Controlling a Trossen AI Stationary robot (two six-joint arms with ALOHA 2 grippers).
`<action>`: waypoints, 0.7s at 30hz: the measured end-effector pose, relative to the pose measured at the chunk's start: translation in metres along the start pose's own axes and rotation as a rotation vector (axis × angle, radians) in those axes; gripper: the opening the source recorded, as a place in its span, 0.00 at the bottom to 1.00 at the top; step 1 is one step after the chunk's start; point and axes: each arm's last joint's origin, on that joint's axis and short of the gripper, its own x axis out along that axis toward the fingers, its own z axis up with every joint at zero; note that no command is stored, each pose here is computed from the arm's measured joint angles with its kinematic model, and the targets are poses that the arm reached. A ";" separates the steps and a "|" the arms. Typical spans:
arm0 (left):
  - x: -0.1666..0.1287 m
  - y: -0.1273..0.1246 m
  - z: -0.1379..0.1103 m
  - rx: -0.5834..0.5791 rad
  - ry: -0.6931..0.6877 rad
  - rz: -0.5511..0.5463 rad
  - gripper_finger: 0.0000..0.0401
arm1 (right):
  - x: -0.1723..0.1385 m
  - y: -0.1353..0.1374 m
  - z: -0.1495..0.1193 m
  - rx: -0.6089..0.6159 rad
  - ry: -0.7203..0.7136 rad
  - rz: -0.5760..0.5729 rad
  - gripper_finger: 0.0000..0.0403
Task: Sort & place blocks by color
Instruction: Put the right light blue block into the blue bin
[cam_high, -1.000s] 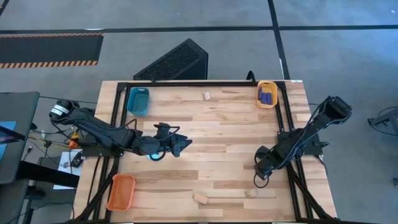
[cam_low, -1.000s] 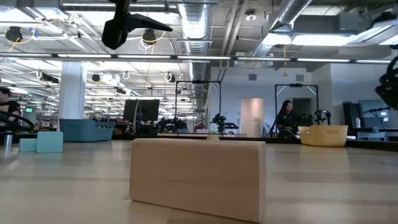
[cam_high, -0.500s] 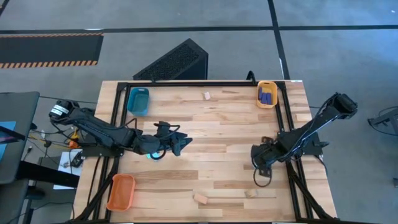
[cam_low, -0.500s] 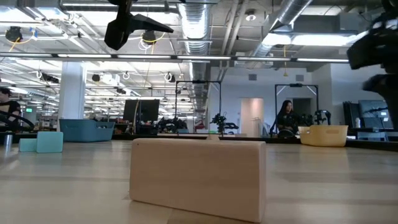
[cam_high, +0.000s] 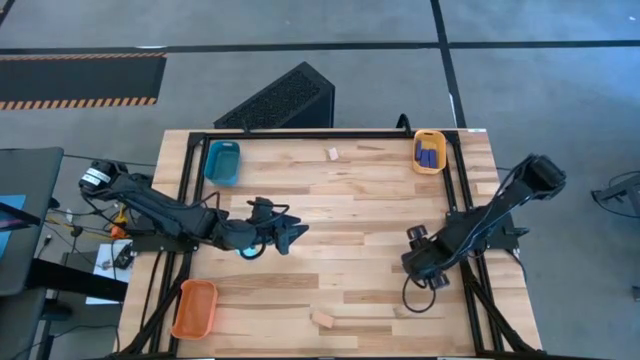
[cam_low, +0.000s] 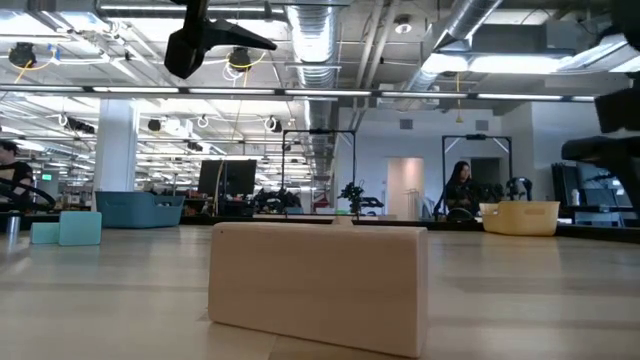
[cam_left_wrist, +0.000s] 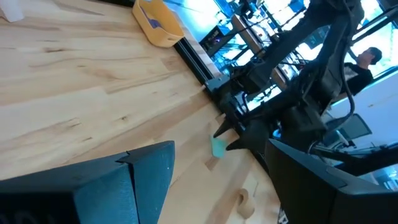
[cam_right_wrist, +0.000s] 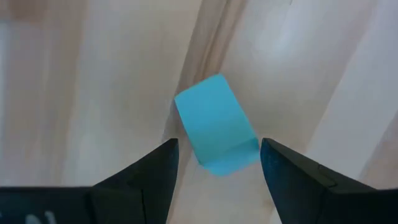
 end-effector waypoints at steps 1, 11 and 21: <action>0.001 0.001 0.001 0.001 -0.003 0.003 0.60 | 0.003 0.000 0.001 0.003 0.019 -0.006 0.62; 0.007 0.005 0.009 0.037 -0.031 0.028 0.60 | 0.019 0.006 0.011 0.178 0.079 0.011 0.52; 0.021 0.018 0.029 0.066 -0.003 0.036 0.60 | 0.006 0.019 0.021 0.449 -0.080 0.020 0.30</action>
